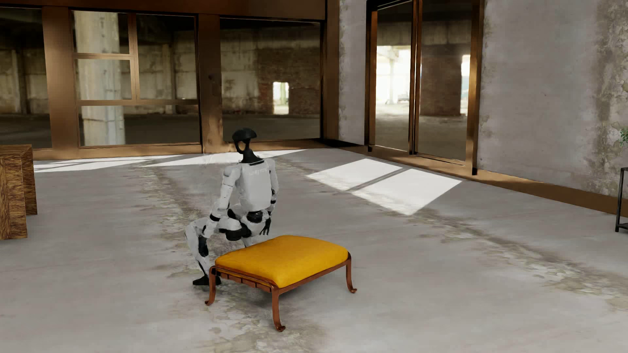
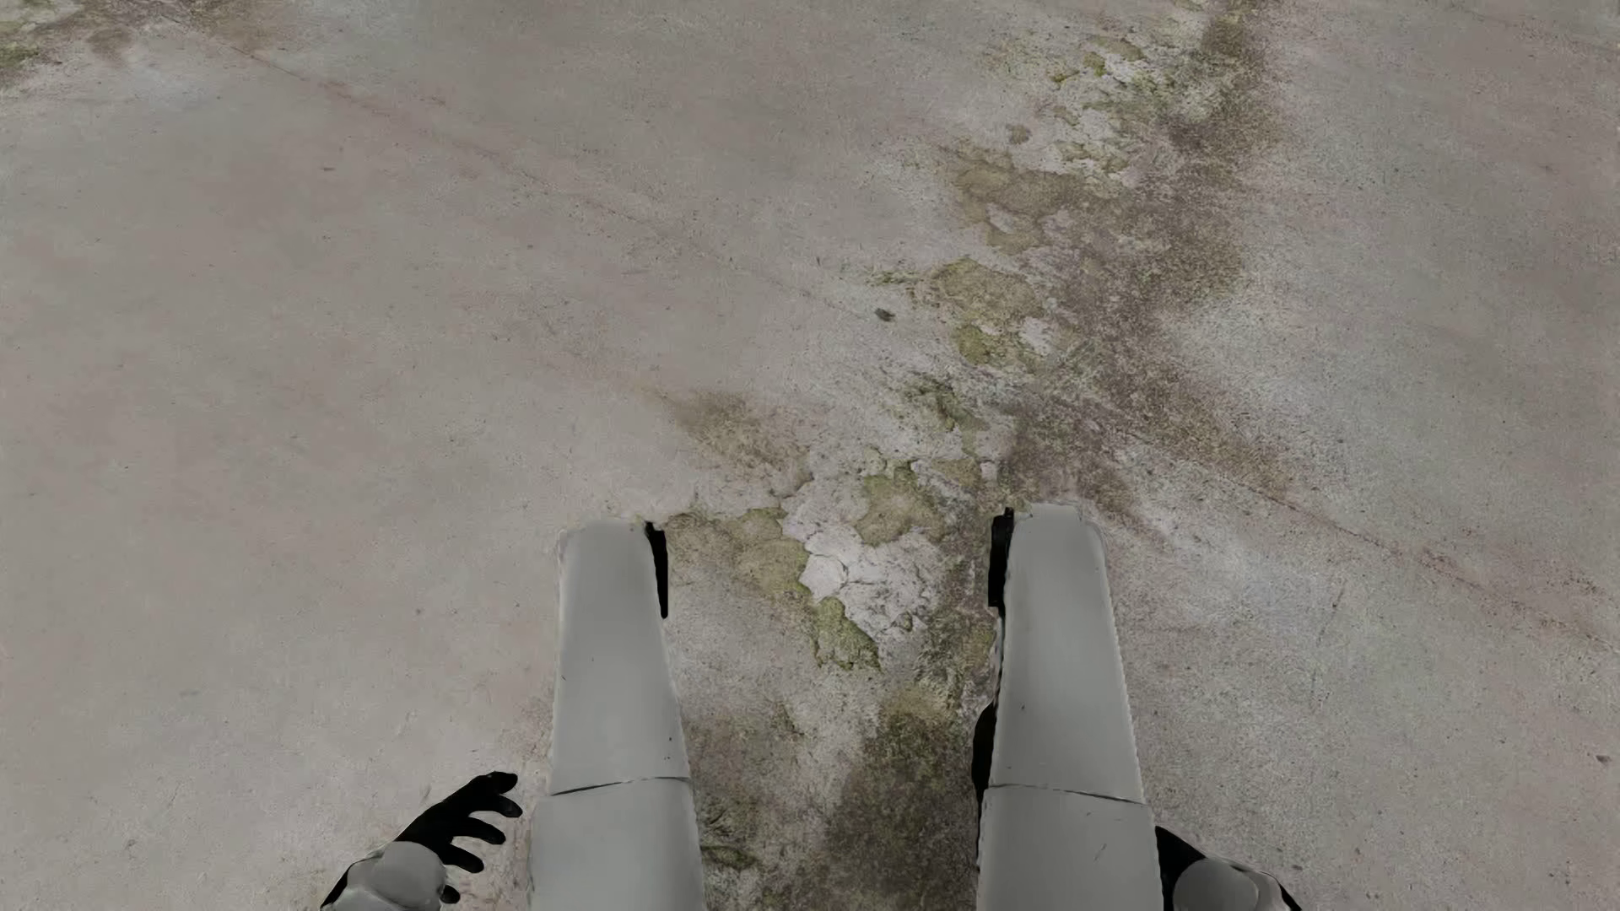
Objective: Rise from the chair
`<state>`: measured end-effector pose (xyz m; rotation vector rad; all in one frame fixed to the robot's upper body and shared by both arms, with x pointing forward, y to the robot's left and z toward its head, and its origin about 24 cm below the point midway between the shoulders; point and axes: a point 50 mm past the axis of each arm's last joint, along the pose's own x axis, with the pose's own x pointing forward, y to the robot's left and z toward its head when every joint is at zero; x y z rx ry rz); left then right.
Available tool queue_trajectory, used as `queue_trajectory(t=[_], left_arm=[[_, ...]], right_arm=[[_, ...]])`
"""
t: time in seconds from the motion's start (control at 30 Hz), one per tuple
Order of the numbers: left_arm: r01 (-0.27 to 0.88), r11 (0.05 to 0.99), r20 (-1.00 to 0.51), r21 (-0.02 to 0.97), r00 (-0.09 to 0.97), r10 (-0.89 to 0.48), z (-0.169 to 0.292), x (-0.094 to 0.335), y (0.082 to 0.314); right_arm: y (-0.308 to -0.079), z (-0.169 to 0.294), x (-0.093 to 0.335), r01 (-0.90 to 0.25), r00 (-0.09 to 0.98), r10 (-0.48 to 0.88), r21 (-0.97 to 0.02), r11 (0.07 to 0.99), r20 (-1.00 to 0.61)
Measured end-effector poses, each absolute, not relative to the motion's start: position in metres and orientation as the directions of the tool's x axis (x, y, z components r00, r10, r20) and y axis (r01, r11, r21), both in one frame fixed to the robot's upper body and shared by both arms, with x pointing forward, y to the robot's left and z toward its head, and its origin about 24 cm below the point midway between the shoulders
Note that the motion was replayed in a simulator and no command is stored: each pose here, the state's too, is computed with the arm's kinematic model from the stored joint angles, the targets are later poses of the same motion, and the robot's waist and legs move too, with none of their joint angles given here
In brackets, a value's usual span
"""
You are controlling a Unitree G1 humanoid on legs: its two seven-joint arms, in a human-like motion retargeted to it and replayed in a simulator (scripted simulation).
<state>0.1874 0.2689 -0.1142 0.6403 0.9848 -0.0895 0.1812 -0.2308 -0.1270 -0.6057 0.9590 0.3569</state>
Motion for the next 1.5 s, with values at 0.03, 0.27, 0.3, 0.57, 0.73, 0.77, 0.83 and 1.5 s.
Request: queue_trajectory(t=[0.03,0.27,0.3,0.57,0.73,0.77,0.83,1.5], left_arm=[[0.448,0.804,-0.867,0.391,0.472,0.159,-0.125,0.165,0.271],[0.411,0.881,-0.930,0.236,0.358,0.082,-0.149,0.085,0.261],[0.378,0.891,-0.915,0.250,0.392,0.091,-0.146,0.090,0.262],[-0.075,0.731,0.123,0.678,0.992,-0.013,0.048,0.261,0.219],[0.247,0.102,-0.064,0.964,0.587,-0.807,0.124,0.289,0.111],[0.151,0.131,0.031,0.980,0.533,-0.846,0.137,0.290,0.097],[0.079,0.090,0.045,0.993,0.449,-0.892,0.161,0.286,0.084],[0.549,0.047,-0.390,0.835,0.650,-0.653,0.026,0.323,0.089]], right_arm=[[-0.223,-0.136,0.165,-0.627,0.454,0.081,-0.254,0.736,-0.887],[-0.235,-0.140,0.134,-0.444,0.511,0.021,-0.243,0.862,-0.859],[-0.239,-0.135,0.140,-0.397,0.552,-0.004,-0.267,0.878,-0.834],[-0.230,0.076,0.266,0.158,0.969,-0.046,-0.463,0.872,0.243],[-0.117,0.170,0.287,-0.278,0.565,0.820,-0.914,0.297,0.095],[-0.101,0.188,0.287,-0.214,0.487,0.855,-0.925,0.313,0.177],[-0.083,0.216,0.280,-0.150,0.380,0.908,-0.957,0.249,0.177],[-0.096,0.036,0.335,-0.559,0.707,0.616,-0.808,0.185,-0.347]])
